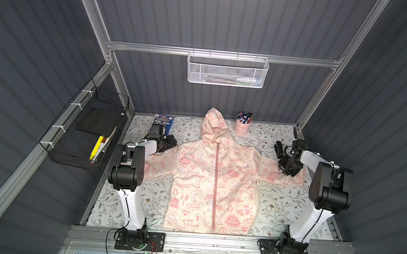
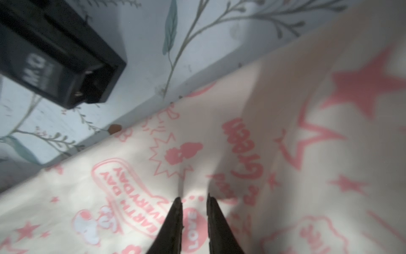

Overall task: Unzip the jacket
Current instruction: Flatten out the jacket at the center of the board.

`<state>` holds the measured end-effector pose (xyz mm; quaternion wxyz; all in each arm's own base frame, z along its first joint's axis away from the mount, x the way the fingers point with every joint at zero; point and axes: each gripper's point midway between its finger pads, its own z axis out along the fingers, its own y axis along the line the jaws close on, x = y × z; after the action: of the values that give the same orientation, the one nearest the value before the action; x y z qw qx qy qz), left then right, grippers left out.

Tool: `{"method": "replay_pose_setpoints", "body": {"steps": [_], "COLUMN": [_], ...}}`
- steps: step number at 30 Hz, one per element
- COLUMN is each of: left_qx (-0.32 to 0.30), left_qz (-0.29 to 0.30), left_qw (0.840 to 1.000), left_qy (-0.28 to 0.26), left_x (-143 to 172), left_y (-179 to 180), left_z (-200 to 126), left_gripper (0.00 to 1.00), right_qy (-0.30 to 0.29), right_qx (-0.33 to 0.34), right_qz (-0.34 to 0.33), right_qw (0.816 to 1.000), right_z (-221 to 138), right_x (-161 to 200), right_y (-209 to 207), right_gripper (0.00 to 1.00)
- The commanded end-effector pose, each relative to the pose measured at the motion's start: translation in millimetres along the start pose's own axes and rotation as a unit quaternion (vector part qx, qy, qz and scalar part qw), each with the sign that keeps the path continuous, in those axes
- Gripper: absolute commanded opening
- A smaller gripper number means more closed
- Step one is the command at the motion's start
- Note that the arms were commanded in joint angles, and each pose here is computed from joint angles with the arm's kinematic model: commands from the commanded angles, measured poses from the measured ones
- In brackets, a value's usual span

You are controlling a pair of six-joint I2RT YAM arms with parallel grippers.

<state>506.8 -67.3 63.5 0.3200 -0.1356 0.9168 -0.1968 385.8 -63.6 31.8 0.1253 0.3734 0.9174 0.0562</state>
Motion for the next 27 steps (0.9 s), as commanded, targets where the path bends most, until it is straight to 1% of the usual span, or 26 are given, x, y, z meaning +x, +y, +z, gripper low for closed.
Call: {"method": "replay_pose_setpoints", "body": {"steps": [1,3,4,6,8,10,13,15,16,18,20,23,26,27], "left_qx": [0.016,0.049,0.079,0.14,0.186,0.225,0.264,0.286,0.304,0.317,0.319,0.317,0.295,0.289], "left_qz": [0.065,0.102,0.122,0.165,0.211,0.242,0.287,0.321,0.339,0.369,0.399,0.436,0.468,0.475], "left_qw": [0.997,0.992,0.988,0.976,0.96,0.943,0.919,0.898,0.885,0.863,0.842,0.812,0.792,0.789], "left_qy": [-0.041,-0.052,-0.051,-0.035,-0.009,0.022,0.065,0.095,0.099,0.132,0.174,0.222,0.256,0.263], "left_x": [-32,-32,-26,1,42,84,142,183,195,234,277,329,371,380], "left_y": [-39,-78,-103,-155,-207,-245,-287,-310,-330,-345,-353,-359,-360,-359], "left_z": [-33,-50,-58,-71,-82,-92,-103,-112,-122,-128,-128,-127,-122,-121], "left_gripper": [0.76,0.76,0.76,0.76,0.75,0.73,0.68,0.65,0.64,0.61,0.59,0.58,0.58,0.57], "right_qy": [-0.037,-0.035,-0.027,-0.001,0.018,0.042,0.072,0.091,0.091,0.085,0.08,0.076,0.066,0.064], "right_qx": [-0.018,-0.025,-0.029,-0.032,-0.038,-0.049,-0.092,-0.117,-0.118,-0.122,-0.134,-0.145,-0.145,-0.144], "right_qz": [-0.045,-0.062,-0.076,-0.088,-0.074,-0.047,0.017,0.055,0.069,0.093,0.123,0.152,0.159,0.161], "right_qw": [0.998,0.997,0.996,0.996,0.996,0.997,0.993,0.987,0.986,0.984,0.98,0.975,0.974,0.974], "right_z": [-38,-55,-61,-67,-70,-70,-67,-65,-65,-65,-66,-68,-72,-73], "right_x": [2,19,33,59,74,81,76,73,69,63,57,51,47,46], "right_y": [20,27,32,31,24,15,5,0,-5,-12,-19,-27,-34,-36], "right_gripper": [0.39,0.43,0.45,0.48,0.48,0.48,0.46,0.44,0.44,0.44,0.44,0.44,0.44,0.44]}}
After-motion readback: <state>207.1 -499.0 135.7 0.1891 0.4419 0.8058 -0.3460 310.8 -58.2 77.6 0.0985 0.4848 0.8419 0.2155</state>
